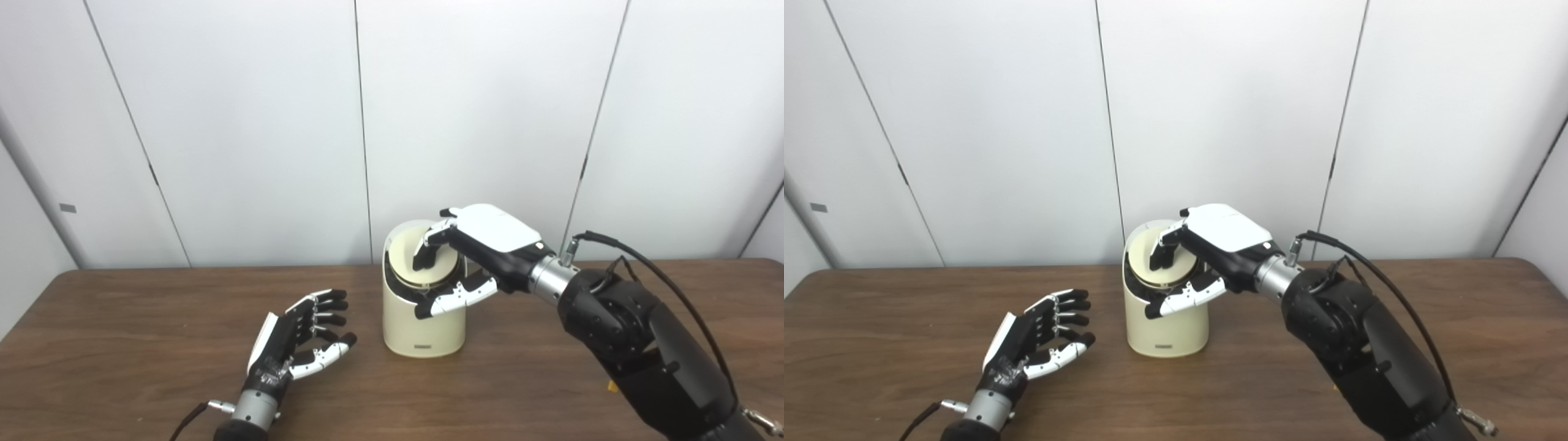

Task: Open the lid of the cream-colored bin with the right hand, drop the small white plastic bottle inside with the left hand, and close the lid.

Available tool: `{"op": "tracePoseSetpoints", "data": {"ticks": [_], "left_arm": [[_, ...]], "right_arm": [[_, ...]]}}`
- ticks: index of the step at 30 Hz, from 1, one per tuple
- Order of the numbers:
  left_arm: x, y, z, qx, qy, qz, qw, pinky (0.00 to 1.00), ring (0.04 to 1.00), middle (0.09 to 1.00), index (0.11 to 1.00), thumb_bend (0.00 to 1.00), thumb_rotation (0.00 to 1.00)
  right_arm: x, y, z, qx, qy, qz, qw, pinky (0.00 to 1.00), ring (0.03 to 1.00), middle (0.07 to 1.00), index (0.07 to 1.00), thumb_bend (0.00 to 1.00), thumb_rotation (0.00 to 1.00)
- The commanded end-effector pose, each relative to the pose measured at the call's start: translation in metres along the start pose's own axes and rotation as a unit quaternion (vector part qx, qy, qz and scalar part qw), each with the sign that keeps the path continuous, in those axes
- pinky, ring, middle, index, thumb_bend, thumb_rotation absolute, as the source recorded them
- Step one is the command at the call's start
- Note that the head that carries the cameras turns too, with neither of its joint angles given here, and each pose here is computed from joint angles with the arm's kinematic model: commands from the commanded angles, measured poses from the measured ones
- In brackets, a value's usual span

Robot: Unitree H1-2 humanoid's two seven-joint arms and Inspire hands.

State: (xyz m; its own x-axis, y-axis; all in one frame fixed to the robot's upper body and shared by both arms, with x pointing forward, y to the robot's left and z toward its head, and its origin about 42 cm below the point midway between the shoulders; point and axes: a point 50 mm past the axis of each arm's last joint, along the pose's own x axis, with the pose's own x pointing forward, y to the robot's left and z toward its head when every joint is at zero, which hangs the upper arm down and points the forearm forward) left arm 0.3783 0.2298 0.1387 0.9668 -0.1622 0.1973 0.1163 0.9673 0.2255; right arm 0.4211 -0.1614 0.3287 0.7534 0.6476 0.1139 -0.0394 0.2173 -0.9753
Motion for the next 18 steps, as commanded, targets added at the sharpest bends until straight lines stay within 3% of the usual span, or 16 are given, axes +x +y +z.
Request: {"op": "tracePoseSetpoints", "data": {"ticks": [1, 12, 18], "left_arm": [[0.01, 0.004, 0.017, -0.003, -0.034, 0.012, 0.999, 0.57, 0.685, 0.752, 0.777, 0.57, 0.06], [0.009, 0.005, 0.018, -0.001, -0.034, 0.012, 0.999, 0.57, 0.692, 0.754, 0.779, 0.58, 0.09], [0.007, 0.005, 0.019, 0.0, -0.033, 0.011, 0.999, 0.57, 0.691, 0.756, 0.78, 0.58, 0.09]], "right_arm": [[0.001, -0.008, 0.003, -0.013, -0.01, -0.004, 1.0, 0.95, 0.823, 0.622, 0.606, 0.65, 0.67], [-0.003, 0.0, 0.001, -0.019, -0.014, 0.009, 1.0, 0.94, 0.821, 0.617, 0.609, 0.65, 0.72], [-0.001, 0.006, -0.001, -0.066, -0.011, 0.036, 0.997, 0.95, 0.837, 0.645, 0.643, 0.66, 0.73]]}}
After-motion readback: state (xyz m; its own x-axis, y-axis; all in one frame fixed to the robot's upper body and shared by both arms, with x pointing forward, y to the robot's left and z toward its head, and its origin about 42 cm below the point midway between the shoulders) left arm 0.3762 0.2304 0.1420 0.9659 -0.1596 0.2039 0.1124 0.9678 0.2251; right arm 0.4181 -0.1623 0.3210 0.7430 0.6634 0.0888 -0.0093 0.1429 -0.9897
